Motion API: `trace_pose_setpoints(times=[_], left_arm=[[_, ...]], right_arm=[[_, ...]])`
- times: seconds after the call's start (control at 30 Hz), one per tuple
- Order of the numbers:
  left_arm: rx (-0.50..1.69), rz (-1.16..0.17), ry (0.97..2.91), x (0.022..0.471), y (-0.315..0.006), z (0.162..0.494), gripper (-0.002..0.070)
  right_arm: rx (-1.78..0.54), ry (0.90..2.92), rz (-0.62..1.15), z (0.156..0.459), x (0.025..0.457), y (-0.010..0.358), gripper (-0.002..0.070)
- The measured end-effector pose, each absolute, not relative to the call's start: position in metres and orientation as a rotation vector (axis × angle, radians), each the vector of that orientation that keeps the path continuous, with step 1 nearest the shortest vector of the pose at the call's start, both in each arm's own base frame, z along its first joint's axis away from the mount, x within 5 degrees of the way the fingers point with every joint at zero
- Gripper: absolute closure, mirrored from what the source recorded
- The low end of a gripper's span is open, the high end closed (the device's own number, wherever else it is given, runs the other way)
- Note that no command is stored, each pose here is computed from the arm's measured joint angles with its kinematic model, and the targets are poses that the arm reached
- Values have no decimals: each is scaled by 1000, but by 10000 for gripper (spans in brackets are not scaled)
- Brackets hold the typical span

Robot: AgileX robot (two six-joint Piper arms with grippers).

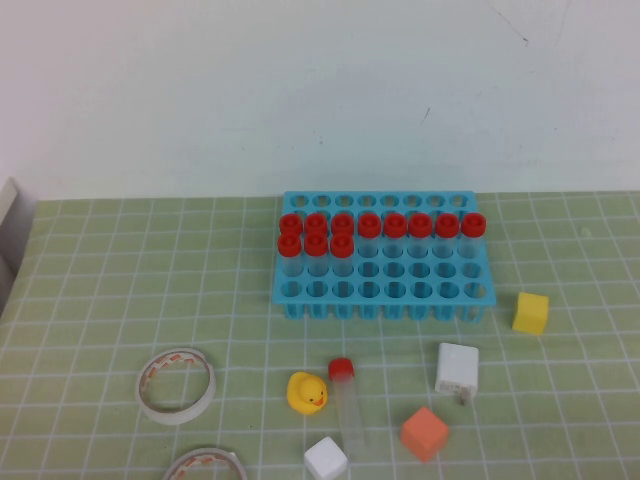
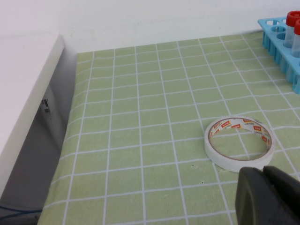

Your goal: Place the test tubes

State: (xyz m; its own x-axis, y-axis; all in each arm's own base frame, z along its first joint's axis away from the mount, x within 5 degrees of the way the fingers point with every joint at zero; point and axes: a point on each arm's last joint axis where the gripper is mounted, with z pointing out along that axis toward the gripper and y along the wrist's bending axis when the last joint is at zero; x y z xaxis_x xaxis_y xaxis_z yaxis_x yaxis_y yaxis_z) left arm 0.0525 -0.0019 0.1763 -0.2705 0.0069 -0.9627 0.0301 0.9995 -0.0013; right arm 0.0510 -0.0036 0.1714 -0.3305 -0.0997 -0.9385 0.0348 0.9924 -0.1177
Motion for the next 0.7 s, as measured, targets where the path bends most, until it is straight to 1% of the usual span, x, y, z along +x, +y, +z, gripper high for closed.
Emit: trace_pose_setpoints(times=[0.23,0.47,0.63,0.7], left_arm=[[27,-22,1845,53,-2,176,676],[30,-20,1845,53,-2,176,676],[38,-11,1819,53,-2,178,676],[43,-3,1788,54,-2,180,676]], right_arm=[[-92,1902,-210,172,51,-6,603],[-91,1897,-211,172,51,-6,603],[-73,1810,-187,177,54,-5,603],[-71,1728,-192,184,55,-5,603]])
